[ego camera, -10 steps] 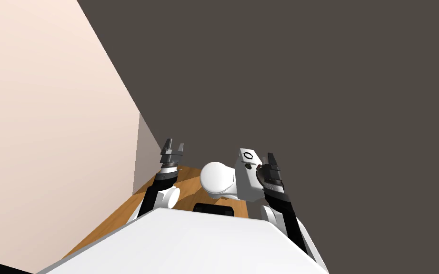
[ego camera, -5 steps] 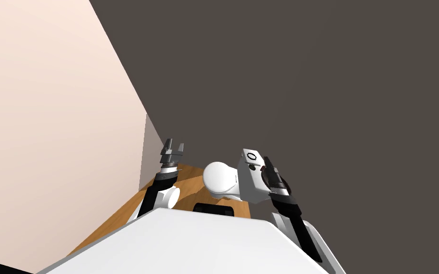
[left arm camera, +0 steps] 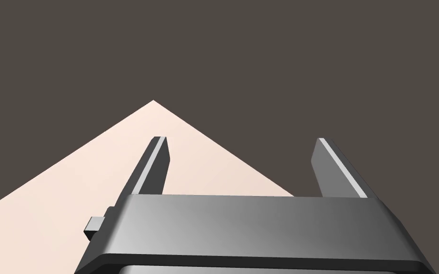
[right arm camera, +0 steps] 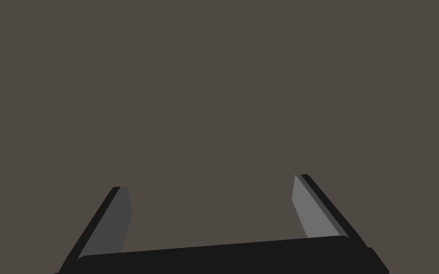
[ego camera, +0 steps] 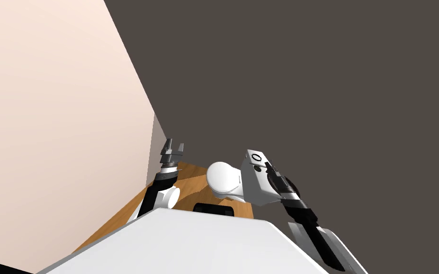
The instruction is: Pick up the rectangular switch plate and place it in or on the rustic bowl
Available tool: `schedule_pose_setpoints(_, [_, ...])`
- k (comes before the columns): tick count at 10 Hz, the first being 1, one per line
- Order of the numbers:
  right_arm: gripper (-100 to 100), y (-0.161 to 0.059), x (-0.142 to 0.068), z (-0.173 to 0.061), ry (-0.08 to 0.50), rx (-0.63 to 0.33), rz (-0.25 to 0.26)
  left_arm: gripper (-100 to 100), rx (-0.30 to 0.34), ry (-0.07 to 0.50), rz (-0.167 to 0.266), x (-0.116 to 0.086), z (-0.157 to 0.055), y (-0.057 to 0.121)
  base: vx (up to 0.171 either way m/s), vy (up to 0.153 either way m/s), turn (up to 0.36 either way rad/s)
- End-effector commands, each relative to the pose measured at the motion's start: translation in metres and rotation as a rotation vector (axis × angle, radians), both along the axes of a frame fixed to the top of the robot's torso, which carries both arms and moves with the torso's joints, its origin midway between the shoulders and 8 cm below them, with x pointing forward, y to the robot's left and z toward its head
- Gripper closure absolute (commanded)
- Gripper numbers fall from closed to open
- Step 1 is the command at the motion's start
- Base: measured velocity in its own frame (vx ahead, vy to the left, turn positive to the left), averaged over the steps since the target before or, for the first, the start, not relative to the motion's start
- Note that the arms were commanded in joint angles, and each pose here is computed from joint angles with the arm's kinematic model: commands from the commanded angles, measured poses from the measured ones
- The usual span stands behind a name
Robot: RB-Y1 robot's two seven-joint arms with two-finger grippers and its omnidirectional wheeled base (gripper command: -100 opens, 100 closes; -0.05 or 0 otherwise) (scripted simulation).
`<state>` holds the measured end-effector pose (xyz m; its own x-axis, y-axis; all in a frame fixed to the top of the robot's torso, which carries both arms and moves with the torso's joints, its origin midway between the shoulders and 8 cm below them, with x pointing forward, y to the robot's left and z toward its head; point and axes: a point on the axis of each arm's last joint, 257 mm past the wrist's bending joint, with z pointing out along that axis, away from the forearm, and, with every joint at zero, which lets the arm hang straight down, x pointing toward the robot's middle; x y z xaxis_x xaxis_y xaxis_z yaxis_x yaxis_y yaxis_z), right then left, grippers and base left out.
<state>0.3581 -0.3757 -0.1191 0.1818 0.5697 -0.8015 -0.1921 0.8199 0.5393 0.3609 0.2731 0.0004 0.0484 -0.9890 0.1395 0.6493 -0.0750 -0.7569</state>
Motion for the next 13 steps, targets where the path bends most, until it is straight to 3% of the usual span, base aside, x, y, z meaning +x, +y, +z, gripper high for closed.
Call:
schedule_pose_setpoints(1, [-100, -0.016, -0.004, -0.014, 0.055, -0.121, -0.022, 0, 0.000, 0.000, 0.000, 0.000, 0.000, 0.000, -0.014, 0.063, 0.091])
schedule_pose_setpoints(6, [-100, -0.072, -0.014, -0.048, 0.217, -0.479, -0.062, 0, 0.000, 0.000, 0.000, 0.000, 0.000, 0.000, 0.001, 0.061, 0.101])
schedule_pose_setpoints(7, [-100, -0.072, -0.013, -0.048, 0.218, -0.486, -0.058, 0, 0.000, 0.000, 0.000, 0.000, 0.000, 0.000, 0.002, 0.036, 0.011])
schedule_pose_setpoints(9, [-100, -0.092, -0.018, -0.061, 0.281, -0.624, -0.056, 0, 0.000, 0.000, 0.000, 0.000, 0.000, 0.000, 0.015, 0.035, 0.088])
schedule_pose_setpoints(10, [-100, -0.092, -0.018, -0.061, 0.281, -0.626, -0.055, 0, 0.000, 0.000, 0.000, 0.000, 0.000, 0.000, 0.015, 0.032, 0.030])
schedule_pose_setpoints(13, [-100, -0.118, -0.026, -0.082, 0.373, -0.829, -0.030, 0, 0.000, 0.000, 0.000, 0.000, 0.000, 0.000, 0.026, 0.040, 0.089])
